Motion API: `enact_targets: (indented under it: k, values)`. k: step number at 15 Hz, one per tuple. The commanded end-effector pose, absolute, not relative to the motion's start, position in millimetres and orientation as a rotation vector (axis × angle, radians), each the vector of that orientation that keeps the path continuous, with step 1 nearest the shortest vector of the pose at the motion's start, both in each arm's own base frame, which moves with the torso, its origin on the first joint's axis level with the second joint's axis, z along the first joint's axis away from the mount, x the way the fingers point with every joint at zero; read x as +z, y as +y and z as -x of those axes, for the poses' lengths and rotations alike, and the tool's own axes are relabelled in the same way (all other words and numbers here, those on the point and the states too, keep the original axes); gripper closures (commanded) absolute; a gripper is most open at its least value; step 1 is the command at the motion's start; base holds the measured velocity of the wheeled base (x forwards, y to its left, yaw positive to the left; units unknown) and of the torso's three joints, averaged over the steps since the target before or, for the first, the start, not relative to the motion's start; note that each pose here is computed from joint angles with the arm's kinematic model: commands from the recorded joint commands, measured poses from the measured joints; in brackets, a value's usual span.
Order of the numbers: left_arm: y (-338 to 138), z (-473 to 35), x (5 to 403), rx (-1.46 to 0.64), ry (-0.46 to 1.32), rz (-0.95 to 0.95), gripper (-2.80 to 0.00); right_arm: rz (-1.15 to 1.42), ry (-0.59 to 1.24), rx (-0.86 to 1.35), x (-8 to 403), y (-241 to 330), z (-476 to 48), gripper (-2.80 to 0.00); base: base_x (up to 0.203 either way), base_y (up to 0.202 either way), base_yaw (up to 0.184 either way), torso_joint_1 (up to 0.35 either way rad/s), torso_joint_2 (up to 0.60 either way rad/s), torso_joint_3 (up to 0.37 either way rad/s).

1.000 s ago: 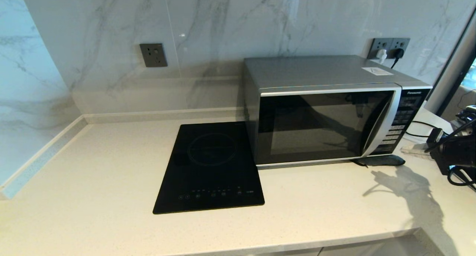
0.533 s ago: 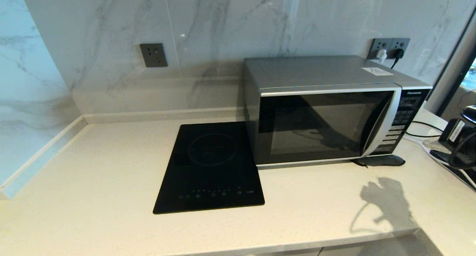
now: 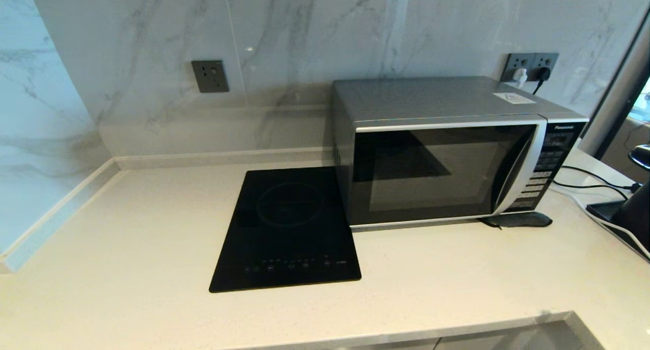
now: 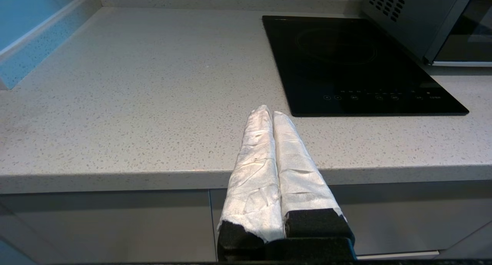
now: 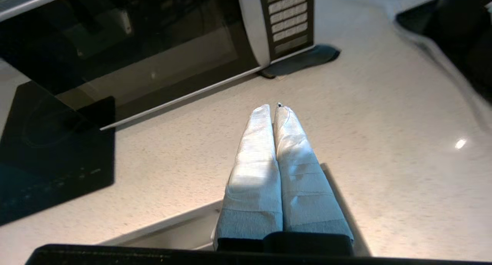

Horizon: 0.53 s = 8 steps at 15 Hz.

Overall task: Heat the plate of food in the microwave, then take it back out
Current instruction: Open the microwave oven

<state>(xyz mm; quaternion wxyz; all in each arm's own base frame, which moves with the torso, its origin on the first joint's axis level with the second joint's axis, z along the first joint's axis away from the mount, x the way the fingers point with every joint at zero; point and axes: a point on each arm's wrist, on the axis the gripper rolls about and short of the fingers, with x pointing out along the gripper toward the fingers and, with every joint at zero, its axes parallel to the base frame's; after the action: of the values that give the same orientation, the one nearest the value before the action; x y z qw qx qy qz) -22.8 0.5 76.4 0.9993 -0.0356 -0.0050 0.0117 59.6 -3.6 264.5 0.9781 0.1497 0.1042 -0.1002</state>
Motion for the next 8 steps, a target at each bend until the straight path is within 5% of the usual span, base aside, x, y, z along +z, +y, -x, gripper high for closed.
enact_targets:
  k: [1, 8]
  values:
    - [0.5, 22.7, 76.5, 0.024, -0.009, 0.072, 0.00, -0.253, 0.030, -0.182, 247.3, -4.6, 7.4, 0.00, 0.000, 0.000, 0.000, 0.000, 0.00, 0.000]
    - [0.5, 22.7, 76.5, 0.024, -0.009, 0.072, 0.00, -0.176, -0.001, -0.225, 183.9, -5.0, 68.0, 0.00, 0.000, 0.000, 0.000, 0.000, 0.00, 0.000]
